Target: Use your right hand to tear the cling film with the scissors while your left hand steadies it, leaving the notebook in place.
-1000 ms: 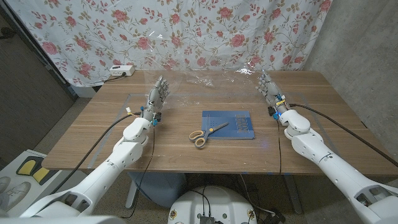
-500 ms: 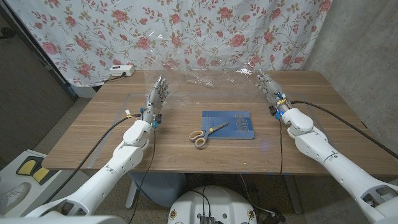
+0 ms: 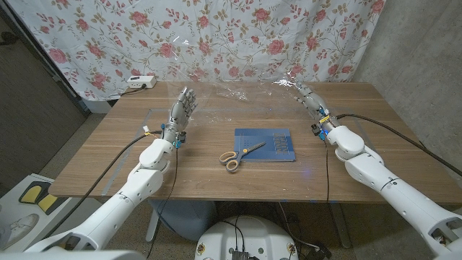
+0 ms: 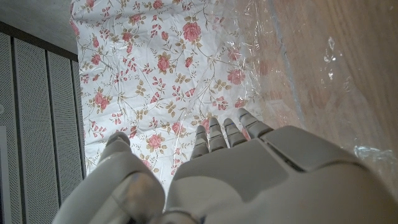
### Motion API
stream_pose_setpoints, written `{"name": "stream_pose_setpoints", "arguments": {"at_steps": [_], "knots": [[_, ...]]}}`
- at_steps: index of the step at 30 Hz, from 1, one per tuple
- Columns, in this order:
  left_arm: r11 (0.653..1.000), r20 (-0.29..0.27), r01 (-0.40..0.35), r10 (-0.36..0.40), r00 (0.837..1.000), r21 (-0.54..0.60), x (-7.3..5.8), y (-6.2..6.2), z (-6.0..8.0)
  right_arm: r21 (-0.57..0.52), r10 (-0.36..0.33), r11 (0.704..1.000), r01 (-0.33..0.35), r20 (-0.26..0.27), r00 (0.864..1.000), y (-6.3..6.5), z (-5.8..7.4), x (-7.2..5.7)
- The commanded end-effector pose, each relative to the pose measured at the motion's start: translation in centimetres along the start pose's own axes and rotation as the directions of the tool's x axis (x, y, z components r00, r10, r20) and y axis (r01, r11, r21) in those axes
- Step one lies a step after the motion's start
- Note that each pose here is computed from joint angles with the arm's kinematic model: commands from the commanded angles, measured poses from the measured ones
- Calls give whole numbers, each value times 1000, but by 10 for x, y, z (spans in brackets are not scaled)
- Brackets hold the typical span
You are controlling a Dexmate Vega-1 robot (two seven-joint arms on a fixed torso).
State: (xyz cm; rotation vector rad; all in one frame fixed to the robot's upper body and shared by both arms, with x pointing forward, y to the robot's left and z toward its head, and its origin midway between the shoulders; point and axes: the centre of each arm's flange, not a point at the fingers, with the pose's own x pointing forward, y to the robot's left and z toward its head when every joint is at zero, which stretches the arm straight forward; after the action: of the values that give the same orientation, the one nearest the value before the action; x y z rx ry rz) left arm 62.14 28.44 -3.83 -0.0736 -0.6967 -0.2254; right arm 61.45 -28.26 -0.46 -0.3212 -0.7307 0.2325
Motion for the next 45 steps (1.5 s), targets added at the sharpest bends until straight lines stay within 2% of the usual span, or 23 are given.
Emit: {"name": "stream_pose_setpoints", "arguments": {"at_steps": [1, 7, 12, 22, 38, 45], "knots": [[1000, -6, 9, -9, 1000, 7, 6, 9, 4, -123, 44, 991, -42, 11, 999, 0, 8, -4], [1000, -9, 19, -19, 1000, 3, 9, 8, -1, -136, 54, 989, -51, 18, 998, 0, 14, -5], [999, -14, 24, -23, 1000, 27, 11, 8, -1, -172, 91, 981, -87, 18, 996, 0, 19, -6], [1000, -4, 15, -15, 1000, 18, 13, 9, 0, -215, 132, 969, -123, 28, 991, 9, 25, -9], [1000, -16, 12, -12, 1000, 17, 9, 6, -3, -271, 159, 953, -137, 62, 985, 13, 37, -19], [1000, -26, 20, -20, 999, 15, 8, 3, -5, -308, 196, 937, -167, 67, 978, 16, 44, -19]]}}
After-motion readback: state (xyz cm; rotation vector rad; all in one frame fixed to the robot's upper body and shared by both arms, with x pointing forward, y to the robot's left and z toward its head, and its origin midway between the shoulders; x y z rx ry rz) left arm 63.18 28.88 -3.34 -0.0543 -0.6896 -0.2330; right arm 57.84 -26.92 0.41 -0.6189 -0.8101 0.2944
